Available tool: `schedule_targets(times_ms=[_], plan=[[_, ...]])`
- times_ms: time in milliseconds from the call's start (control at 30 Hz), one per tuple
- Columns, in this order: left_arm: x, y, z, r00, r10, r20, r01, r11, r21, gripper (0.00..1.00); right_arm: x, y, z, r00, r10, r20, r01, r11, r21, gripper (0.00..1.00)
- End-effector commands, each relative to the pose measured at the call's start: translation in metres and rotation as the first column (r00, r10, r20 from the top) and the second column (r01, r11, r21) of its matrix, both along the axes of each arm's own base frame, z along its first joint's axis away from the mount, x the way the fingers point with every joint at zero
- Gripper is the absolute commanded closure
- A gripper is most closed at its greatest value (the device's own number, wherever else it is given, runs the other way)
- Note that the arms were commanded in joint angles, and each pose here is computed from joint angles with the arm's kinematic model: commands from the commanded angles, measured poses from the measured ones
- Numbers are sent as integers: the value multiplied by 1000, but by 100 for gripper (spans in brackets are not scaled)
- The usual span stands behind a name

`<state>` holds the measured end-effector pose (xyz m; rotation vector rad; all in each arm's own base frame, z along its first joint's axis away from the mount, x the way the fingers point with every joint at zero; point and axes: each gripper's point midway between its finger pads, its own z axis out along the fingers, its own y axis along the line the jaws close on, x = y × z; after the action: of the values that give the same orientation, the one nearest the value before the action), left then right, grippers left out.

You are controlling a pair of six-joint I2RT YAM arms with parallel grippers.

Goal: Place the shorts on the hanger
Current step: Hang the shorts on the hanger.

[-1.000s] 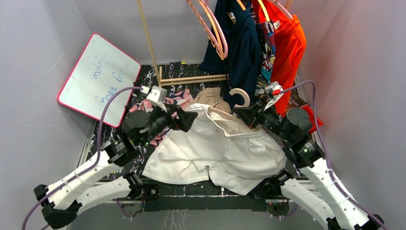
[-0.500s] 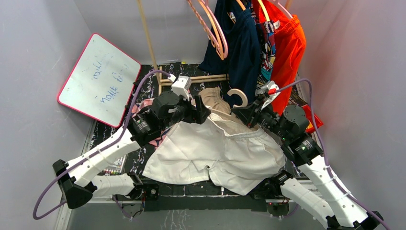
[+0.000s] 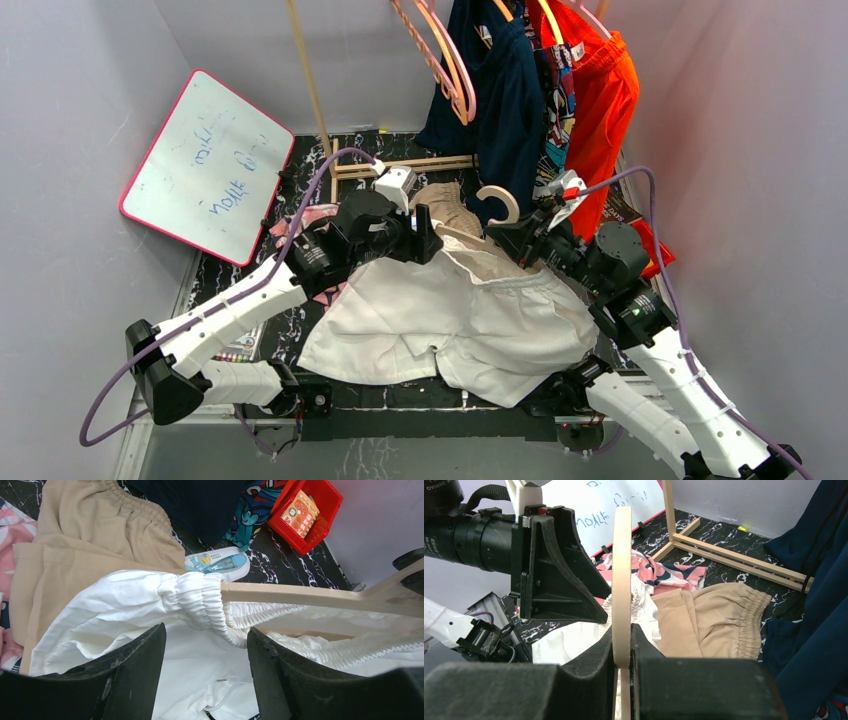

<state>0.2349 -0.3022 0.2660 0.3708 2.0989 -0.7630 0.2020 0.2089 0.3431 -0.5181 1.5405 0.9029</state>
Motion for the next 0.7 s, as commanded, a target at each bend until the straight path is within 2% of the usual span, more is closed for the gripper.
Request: schedule_targets(times_ms=[0,133,167,233,300,433,500,600,667], plan=[[-2,-5,26,999,-29,35,31,998,-48,43,-9,-2,42,993,12,117,-20,998,68,100],[1,-4,23,999,-20,36,21,999,-33,45,-11,0,41,993,32,114,-40,997,65,100],[1,-5,23,999,-22,39,24,999,-33,49,-11,0,40,993,35,112,-42,997,64,100],[0,-6,24,998,-37,45,39,999,-28,70,-11,1,38,994,36,108,-43,997,60,100],[0,-7,25,998,-45,51,46,999,-25,79,-12,1,37,994,39,106,-45,997,59,100],[0,-7,26,997,-49,58,50,999,-21,81,-13,2,37,993,49,109,-56,997,58,100],[0,-6,27,997,-49,62,50,999,-18,86,-13,2,39,992,49,113,-56,997,60,100],[0,-3,29,996,-43,72,44,999,-21,100,-13,2,40,992,49,115,-56,997,61,100],[1,-2,33,996,-41,85,43,999,-23,100,-13,2,42,992,50,120,-57,996,63,100]])
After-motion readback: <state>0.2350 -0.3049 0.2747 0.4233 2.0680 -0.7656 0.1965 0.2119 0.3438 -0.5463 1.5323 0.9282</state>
